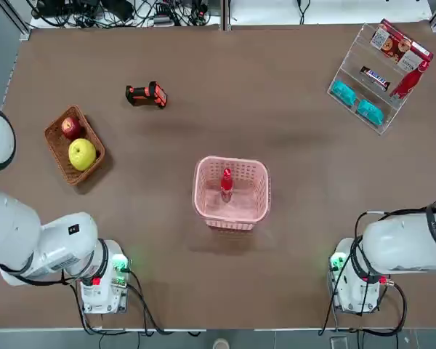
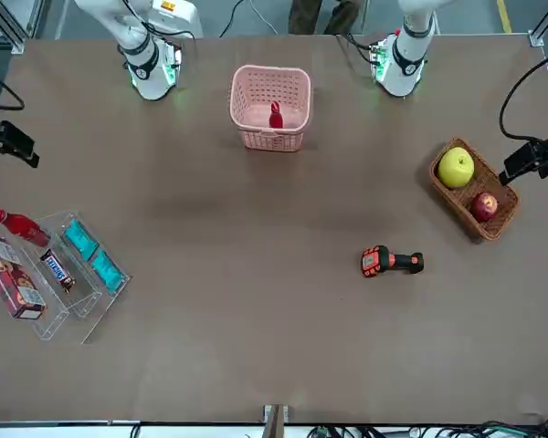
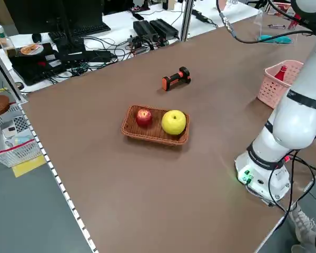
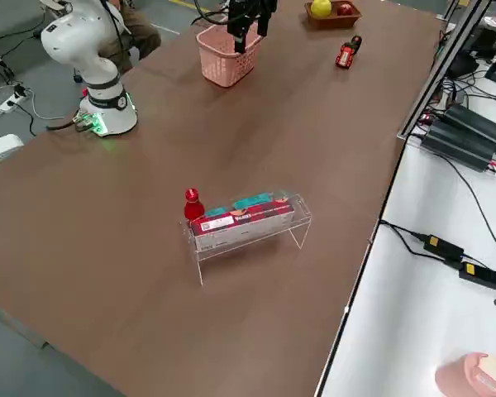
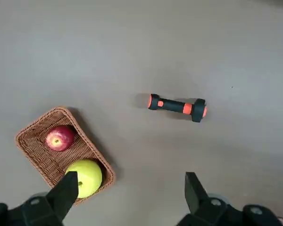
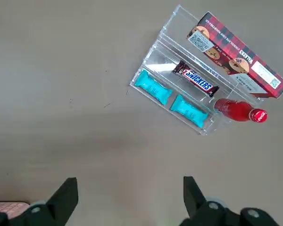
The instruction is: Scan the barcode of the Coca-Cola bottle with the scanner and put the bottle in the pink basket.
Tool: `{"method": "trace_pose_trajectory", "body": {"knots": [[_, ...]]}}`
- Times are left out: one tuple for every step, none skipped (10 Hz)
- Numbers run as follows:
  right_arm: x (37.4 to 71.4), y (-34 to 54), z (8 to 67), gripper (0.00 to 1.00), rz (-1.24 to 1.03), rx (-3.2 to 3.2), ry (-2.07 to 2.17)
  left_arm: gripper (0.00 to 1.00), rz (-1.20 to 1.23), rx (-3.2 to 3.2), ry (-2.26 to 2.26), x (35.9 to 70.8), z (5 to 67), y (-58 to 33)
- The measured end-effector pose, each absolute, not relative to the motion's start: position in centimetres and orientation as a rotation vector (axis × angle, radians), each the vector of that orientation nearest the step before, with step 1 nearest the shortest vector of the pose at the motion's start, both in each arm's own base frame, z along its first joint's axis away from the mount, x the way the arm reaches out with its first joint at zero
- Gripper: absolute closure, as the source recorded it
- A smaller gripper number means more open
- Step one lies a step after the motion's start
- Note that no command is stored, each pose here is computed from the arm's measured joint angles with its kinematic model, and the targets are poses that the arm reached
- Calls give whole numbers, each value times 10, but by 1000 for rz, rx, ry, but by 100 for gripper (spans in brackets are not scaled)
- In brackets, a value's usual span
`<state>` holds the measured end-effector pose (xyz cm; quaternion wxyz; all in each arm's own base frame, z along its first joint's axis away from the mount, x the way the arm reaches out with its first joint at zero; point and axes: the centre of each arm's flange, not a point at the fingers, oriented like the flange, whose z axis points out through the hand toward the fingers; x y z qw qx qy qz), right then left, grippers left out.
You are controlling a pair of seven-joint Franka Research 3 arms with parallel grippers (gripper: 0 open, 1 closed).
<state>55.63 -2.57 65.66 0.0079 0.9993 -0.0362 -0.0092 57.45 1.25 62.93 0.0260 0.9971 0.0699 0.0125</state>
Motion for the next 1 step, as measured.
{"method": "trace_pose_trajectory", "body": {"knots": [[556,-26,657,1,-29,3124,-113,0,39,3082,215,574,629,13]]}}
